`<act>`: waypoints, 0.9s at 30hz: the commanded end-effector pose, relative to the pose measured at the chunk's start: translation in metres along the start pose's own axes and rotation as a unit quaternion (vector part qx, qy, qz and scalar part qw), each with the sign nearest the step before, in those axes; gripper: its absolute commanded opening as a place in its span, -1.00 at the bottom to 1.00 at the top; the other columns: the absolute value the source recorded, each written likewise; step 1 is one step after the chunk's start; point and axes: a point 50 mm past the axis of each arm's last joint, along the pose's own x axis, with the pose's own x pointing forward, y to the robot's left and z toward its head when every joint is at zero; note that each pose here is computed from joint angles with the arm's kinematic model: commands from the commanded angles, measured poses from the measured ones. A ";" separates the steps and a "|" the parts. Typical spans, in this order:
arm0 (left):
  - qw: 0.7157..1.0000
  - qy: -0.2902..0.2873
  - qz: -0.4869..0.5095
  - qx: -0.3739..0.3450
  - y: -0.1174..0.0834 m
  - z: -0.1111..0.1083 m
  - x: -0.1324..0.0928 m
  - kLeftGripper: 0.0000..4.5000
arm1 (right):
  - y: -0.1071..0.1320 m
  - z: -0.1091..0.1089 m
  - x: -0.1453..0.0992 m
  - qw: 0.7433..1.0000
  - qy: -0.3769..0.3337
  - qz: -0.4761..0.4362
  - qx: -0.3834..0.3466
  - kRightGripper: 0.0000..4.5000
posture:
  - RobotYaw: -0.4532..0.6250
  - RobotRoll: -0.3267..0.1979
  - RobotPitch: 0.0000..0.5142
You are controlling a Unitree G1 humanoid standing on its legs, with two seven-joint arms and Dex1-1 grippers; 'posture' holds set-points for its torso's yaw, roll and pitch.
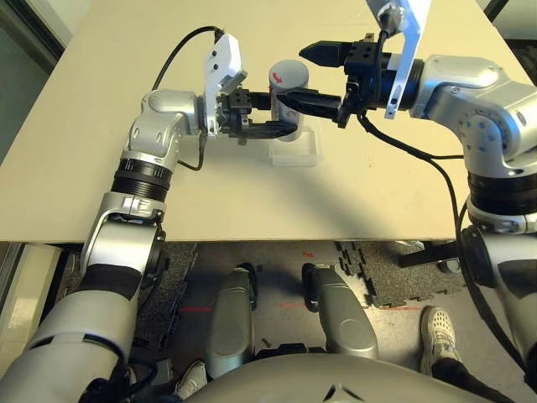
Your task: Pour the medicine from the bottle into the box.
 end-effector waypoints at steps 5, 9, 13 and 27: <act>1.000 0.004 -0.009 0.001 -0.003 0.001 0.003 0.10 | 0.004 0.007 0.008 1.000 -0.011 0.022 -0.017 1.00 | -0.30 0.25 -0.26; 1.000 0.007 -0.011 -0.002 -0.005 -0.001 0.003 0.10 | 0.006 0.010 0.010 0.999 -0.022 0.028 -0.017 0.39 | -0.30 0.25 -0.25; 1.000 0.010 -0.012 -0.005 -0.006 -0.003 0.003 0.10 | 0.006 0.012 0.010 0.999 -0.031 0.023 -0.016 0.15 | -0.30 0.25 -0.25; 0.996 0.006 0.091 0.023 0.010 -0.005 -0.001 0.10 | -0.059 0.010 -0.009 0.966 -0.078 -0.235 0.075 0.15 | -0.28 0.25 -0.23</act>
